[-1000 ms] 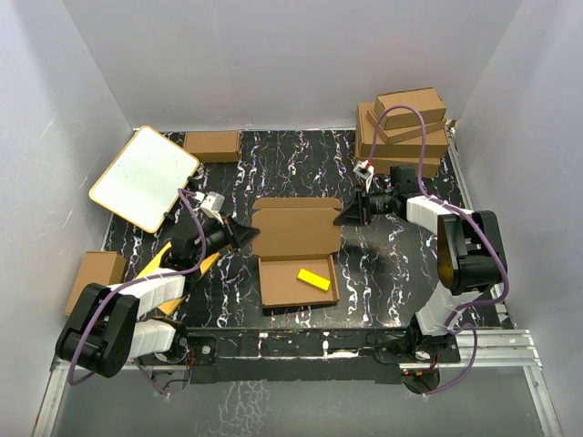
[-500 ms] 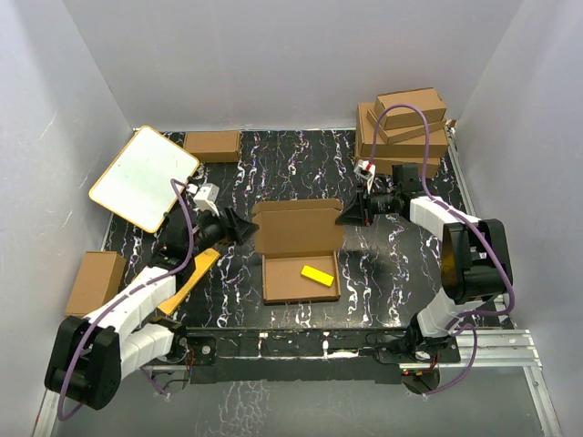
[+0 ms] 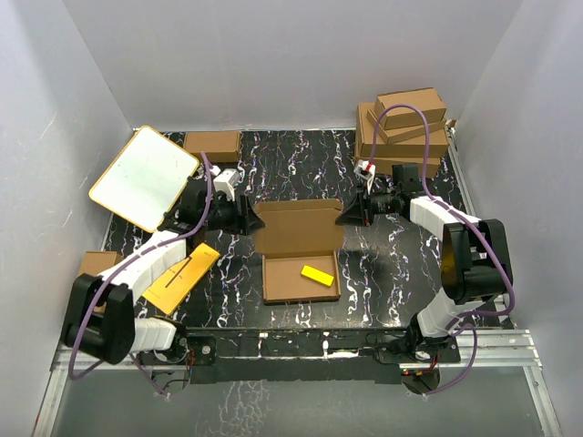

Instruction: Fold the paper box

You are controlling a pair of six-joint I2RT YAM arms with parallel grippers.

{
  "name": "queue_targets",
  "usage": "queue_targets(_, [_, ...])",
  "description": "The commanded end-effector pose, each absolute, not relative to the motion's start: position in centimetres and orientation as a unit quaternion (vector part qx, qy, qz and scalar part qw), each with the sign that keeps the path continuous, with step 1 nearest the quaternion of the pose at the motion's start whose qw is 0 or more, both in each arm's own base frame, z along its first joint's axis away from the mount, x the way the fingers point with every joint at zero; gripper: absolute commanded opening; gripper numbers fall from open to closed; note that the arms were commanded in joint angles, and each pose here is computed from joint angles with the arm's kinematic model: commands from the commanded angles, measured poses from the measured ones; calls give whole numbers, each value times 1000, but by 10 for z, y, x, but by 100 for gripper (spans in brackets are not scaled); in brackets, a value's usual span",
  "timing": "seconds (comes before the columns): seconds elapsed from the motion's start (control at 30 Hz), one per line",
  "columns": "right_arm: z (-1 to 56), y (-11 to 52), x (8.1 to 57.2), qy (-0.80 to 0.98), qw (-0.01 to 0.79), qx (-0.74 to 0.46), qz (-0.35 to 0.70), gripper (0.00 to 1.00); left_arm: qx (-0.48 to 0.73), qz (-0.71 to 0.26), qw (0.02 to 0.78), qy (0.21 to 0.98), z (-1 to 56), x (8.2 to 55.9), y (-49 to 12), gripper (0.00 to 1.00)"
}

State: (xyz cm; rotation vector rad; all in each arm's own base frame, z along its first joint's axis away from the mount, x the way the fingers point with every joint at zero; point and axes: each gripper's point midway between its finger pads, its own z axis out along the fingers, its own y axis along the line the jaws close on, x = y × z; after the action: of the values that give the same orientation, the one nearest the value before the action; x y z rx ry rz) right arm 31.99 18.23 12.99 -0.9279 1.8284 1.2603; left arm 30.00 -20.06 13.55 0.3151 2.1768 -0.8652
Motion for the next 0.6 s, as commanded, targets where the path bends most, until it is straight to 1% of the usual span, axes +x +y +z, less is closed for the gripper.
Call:
queue_targets(0.0, [158, 184, 330, 675, 402, -396, 475, 8, 158, -375, 352, 843, 144, 298, -212, 52])
queue_targets(0.17, [157, 183, 330, 677, 402, -395, 474, 8, 153, -376, 347, 845, 140, 302, -212, 38])
queue_targets(0.37, [157, 184, 330, 678, 400, -394, 475, 8, 147, -375, 352, 845, 142, 305, -210, 33])
queue_targets(0.57, [158, 183, 331, 678, 401, -393, 474, 8, 147, -374, 352, 845, 143, 306, -210, 21])
